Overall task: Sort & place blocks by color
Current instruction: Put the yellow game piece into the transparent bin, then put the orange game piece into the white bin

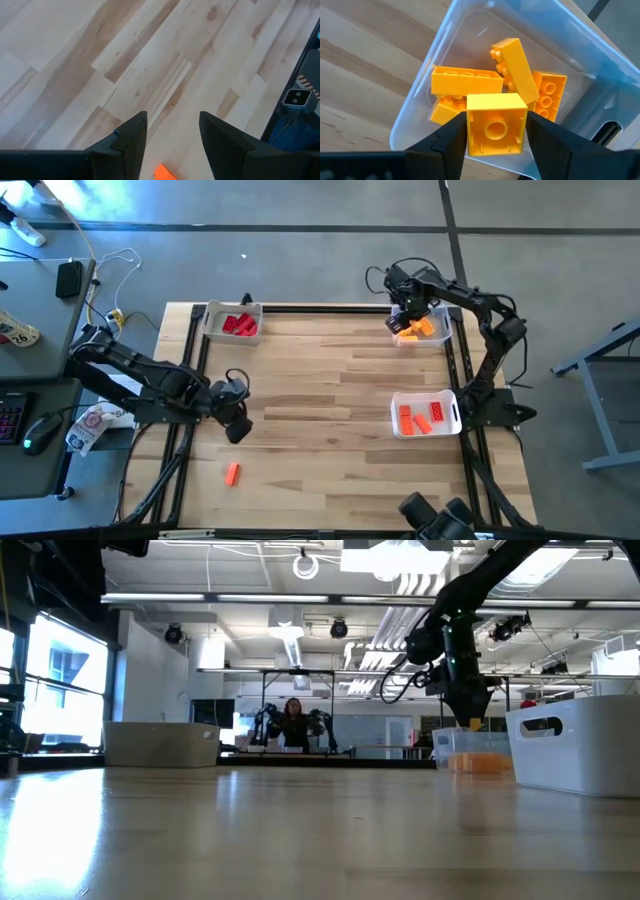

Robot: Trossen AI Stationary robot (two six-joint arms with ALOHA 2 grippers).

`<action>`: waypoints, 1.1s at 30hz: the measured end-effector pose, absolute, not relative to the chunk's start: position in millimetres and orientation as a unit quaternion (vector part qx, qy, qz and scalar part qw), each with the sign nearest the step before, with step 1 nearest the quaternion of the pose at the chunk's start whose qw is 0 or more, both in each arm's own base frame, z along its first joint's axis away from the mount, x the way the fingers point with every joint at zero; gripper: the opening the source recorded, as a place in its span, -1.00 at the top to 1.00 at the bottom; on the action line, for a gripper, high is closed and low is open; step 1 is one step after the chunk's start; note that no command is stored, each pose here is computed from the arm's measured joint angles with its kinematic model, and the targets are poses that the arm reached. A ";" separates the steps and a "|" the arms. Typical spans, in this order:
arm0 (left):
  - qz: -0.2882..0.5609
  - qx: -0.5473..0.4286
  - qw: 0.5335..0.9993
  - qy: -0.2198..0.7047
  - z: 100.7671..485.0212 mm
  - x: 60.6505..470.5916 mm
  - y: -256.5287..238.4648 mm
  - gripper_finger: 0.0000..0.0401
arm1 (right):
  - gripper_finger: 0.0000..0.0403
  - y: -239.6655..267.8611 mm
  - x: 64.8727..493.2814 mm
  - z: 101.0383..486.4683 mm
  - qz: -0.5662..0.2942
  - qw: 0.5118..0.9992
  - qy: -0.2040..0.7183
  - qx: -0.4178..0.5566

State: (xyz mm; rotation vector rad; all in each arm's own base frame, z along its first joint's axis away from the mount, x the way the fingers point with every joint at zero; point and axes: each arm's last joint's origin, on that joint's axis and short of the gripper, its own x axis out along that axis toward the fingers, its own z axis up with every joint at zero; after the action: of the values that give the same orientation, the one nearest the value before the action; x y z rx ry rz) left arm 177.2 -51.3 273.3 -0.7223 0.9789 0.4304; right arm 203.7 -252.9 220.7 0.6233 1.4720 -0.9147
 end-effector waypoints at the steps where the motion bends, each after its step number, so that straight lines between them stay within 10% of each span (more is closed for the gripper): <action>1: 0.200 -0.338 0.799 0.456 273.3 176.6 -53.4 0.16 | 0.06 -252.1 204.7 220.7 -0.395 0.605 0.637 0.267; 33: 0.288 -0.397 0.687 0.535 218.3 170.9 -149.7 0.16 | -0.10 -207.3 228.5 223.6 -0.413 0.551 0.677 0.260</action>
State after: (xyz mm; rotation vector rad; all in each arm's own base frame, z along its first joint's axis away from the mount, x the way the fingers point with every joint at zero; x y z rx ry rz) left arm 170.9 -149.7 218.3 -0.8898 1.1986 0.6450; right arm 228.5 -207.3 223.6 0.6152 1.6011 -0.9768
